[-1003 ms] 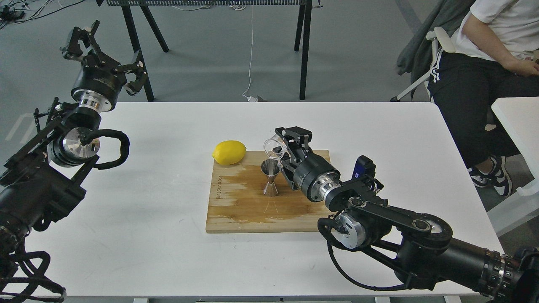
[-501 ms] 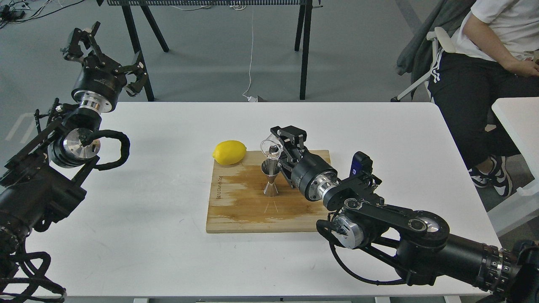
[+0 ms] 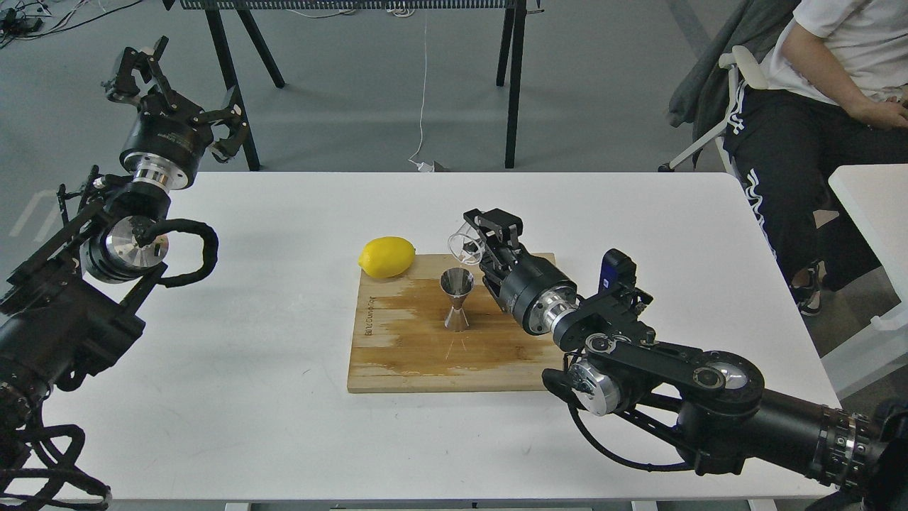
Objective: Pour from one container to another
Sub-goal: 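Tilt the glass cup over the jigger to pour with the right gripper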
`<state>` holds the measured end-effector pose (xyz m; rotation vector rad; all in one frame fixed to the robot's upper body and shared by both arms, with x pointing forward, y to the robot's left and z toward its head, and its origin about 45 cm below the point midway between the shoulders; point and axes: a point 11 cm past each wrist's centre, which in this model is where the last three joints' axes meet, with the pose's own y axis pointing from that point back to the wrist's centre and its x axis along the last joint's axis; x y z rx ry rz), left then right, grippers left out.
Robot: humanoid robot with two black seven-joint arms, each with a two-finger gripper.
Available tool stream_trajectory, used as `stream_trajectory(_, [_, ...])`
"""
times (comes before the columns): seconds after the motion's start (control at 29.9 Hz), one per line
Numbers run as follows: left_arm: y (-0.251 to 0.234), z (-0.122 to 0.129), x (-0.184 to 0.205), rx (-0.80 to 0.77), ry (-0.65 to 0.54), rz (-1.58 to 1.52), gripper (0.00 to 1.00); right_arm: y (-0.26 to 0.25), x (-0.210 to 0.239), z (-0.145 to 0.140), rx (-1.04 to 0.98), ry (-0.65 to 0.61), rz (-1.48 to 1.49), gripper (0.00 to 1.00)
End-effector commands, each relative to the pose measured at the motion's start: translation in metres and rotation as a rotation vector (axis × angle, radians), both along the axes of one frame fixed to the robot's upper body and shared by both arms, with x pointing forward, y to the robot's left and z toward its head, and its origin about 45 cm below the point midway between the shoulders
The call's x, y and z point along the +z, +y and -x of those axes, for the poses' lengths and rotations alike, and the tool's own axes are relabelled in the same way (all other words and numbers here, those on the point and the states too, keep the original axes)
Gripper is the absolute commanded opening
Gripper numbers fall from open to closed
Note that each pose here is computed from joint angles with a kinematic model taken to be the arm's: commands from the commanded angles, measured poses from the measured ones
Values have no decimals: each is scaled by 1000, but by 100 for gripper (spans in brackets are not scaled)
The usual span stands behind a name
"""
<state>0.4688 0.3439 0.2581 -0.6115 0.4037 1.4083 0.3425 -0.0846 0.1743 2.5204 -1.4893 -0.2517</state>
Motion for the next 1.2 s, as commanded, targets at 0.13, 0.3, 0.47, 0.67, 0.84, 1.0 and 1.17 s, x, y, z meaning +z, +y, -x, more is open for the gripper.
stream_trajectory(0.13, [0,0,0,0,0,-1,100,1,2,-2,8,-12,12,22])
stream_trajectory(0.3, [0,0,-1,-2,1,1,100,4,-2,1,34,-13,41,22])
stream_trajectory(0.47, [0,0,-1,0,0,1,100,5,0,0,40,-25,46,22])
stream_trajectory(0.67, [4,1,-5,10,9,0,100,6,-5,2,70,-61,98,22])
stream_trajectory(0.84, [4,1,-5,9,10,0,100,7,-4,3,87,-80,115,22])
stream_trajectory(1.0, [3,1,-5,8,10,1,100,7,-2,1,94,-100,129,22])
stream_trajectory(1.17, [3,1,-6,9,11,2,100,6,-9,3,124,-122,183,22])
